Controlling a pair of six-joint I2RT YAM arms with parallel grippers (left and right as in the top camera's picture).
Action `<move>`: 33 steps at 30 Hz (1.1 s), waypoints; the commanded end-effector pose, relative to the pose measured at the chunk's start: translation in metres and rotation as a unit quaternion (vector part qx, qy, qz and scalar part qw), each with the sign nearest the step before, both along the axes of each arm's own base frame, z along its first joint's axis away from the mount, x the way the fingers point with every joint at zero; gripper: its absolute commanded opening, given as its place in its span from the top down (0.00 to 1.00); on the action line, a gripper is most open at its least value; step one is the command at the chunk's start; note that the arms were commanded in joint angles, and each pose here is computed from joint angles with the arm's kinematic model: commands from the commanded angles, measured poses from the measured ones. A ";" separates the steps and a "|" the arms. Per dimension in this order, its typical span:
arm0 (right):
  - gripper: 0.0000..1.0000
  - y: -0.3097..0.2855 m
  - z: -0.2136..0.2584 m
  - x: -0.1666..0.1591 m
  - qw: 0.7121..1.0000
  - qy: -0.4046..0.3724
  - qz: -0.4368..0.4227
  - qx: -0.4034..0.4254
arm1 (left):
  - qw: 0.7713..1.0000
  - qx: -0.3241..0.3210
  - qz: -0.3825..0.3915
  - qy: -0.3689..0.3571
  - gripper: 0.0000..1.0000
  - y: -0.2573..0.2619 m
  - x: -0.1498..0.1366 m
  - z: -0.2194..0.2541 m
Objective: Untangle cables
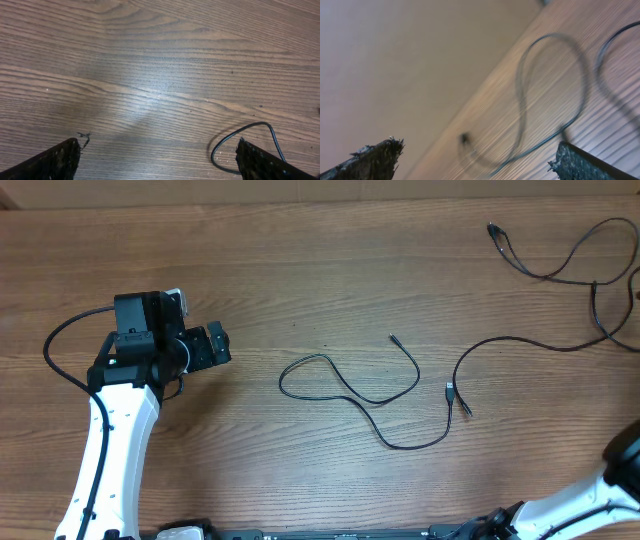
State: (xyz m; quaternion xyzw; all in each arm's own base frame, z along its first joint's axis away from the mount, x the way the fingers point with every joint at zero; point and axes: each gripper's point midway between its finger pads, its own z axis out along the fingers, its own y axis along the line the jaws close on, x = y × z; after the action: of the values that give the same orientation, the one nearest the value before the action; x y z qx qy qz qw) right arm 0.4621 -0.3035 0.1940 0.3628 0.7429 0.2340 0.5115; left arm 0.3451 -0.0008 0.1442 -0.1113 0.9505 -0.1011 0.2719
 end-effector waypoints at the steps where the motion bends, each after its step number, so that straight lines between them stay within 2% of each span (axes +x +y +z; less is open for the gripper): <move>1: 0.00 0.041 0.043 -0.008 0.998 -0.016 0.057 0.029 | 1.000 0.008 -0.007 -0.008 0.00 0.000 0.001 0.004; 10: 0.00 0.119 -0.024 -0.040 0.974 0.153 0.126 0.110 | 1.000 0.008 -0.007 -0.008 0.01 0.000 0.001 0.004; 13: 0.00 0.151 -0.039 -0.047 0.960 0.200 0.165 0.103 | 1.000 0.008 -0.007 -0.008 0.00 0.000 0.001 0.004; 14: 0.00 0.169 -0.054 -0.051 0.950 0.249 0.166 0.092 | 1.000 0.008 -0.007 -0.008 0.00 0.000 0.001 0.004; 17: 0.00 0.201 -0.070 -0.051 0.933 0.310 0.178 0.049 | 1.000 0.008 -0.007 -0.008 0.00 0.000 0.001 0.004; 22: 0.00 0.241 -0.083 -0.053 0.912 0.354 0.206 0.006 | 1.000 0.008 -0.007 -0.008 0.01 0.000 0.001 0.004; 27: 0.00 0.262 -0.108 -0.070 0.887 0.410 0.210 -0.032 | 1.000 0.008 -0.007 -0.008 0.00 0.000 0.001 0.004; 33: 0.00 0.279 -0.145 -0.099 0.865 0.460 0.200 -0.012 | 1.000 0.008 -0.007 -0.008 0.01 0.000 0.001 0.004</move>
State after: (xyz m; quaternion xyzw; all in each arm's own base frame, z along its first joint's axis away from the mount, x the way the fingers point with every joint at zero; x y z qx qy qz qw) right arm 0.3764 -0.0239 0.0668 0.2511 0.9532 0.1500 0.0768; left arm 0.3449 -0.0007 0.1441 -0.1114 0.9506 -0.1009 0.2715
